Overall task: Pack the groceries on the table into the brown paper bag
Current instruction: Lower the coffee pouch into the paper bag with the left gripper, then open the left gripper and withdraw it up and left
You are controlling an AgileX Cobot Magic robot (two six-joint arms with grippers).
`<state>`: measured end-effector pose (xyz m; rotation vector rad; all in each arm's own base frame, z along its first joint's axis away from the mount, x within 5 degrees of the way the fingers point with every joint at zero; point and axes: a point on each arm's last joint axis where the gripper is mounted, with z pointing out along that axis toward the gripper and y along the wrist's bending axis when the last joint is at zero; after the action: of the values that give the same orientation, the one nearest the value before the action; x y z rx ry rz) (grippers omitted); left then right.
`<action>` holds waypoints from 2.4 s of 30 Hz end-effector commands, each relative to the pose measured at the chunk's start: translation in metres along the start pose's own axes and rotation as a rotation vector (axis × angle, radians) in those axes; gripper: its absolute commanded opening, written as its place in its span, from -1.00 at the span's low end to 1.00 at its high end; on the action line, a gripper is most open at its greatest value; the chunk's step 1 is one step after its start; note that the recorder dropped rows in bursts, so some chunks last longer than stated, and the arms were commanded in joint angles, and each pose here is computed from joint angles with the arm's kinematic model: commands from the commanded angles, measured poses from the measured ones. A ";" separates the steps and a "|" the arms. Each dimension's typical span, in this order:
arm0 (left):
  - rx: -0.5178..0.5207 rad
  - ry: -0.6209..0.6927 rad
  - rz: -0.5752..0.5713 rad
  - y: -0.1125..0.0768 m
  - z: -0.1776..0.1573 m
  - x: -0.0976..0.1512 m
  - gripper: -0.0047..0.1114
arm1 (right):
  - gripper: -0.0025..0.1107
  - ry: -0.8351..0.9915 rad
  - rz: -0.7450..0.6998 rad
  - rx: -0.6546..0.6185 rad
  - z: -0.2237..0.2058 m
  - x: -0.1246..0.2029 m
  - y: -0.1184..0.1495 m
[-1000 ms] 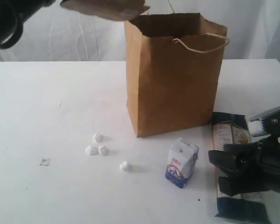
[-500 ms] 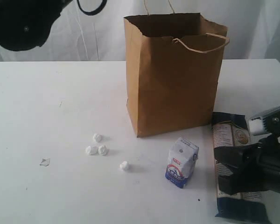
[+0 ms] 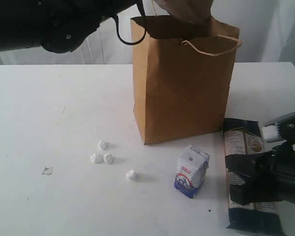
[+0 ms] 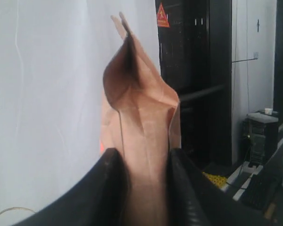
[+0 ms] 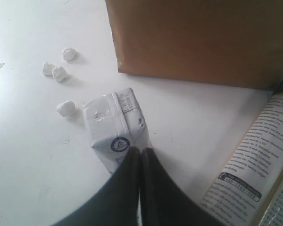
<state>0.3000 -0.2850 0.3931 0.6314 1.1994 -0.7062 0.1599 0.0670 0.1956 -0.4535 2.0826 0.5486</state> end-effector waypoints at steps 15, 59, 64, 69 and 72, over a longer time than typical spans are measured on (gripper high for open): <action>0.022 0.087 0.183 -0.008 0.004 0.002 -0.92 | -0.96 -0.003 0.013 0.003 0.000 0.000 -0.001; -0.052 0.311 0.164 0.000 0.000 0.022 0.21 | -0.96 -0.016 0.012 -0.037 0.000 -0.001 0.002; -0.054 0.311 0.155 0.000 0.000 0.022 0.21 | -0.96 -0.016 0.012 -0.037 0.000 -0.001 0.002; -0.050 0.292 0.155 -0.001 -0.001 0.018 0.20 | -0.96 -0.016 0.012 -0.037 0.000 -0.001 0.002; -0.047 0.262 0.157 -0.001 -0.003 0.009 0.10 | -0.96 -0.016 0.009 -0.035 0.000 -0.001 0.002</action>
<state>0.3063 -0.2885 0.3664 0.8072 1.4444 -0.4464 0.1587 0.0699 0.1973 -0.4683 2.0635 0.5909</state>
